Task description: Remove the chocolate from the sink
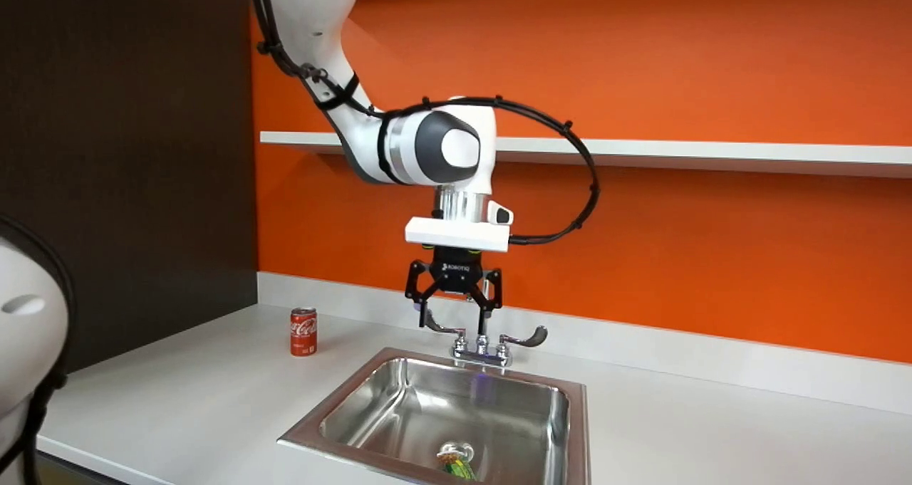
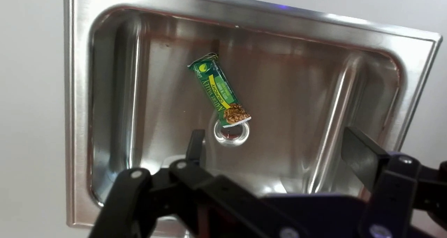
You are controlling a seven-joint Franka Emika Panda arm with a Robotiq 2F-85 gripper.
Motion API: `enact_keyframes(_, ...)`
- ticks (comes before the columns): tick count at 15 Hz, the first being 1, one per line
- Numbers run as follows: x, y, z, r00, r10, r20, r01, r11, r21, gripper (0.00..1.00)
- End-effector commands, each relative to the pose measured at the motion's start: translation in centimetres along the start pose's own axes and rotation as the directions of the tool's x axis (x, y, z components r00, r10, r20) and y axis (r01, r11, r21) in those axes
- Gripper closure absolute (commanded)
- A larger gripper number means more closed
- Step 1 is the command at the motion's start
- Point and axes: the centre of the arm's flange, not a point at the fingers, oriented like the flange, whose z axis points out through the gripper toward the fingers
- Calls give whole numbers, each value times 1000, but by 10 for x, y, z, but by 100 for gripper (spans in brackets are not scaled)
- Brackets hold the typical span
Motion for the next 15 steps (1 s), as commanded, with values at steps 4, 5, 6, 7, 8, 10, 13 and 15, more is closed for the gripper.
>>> enact_keyframes(4, 28, 19, 59, 999, -30, 24, 31, 999, -11, 0)
enact_keyframes(5, 30, 20, 67, 999, -33, 25, 33, 999, -9, 0)
enact_keyframes(6, 33, 21, 76, 999, -34, 26, 34, 999, -9, 0)
enact_keyframes(7, 35, 22, 83, 999, -35, 28, 35, 999, -11, 0)
enact_keyframes(8, 36, 22, 91, 999, -35, 32, 36, 999, -12, 0)
enact_keyframes(10, 39, 24, 105, 999, -37, 35, 37, 999, -18, 0)
enact_keyframes(13, 40, 25, 127, 998, -39, 44, 40, 999, -16, 0)
enact_keyframes(15, 41, 26, 142, 998, -41, 51, 41, 999, -12, 0)
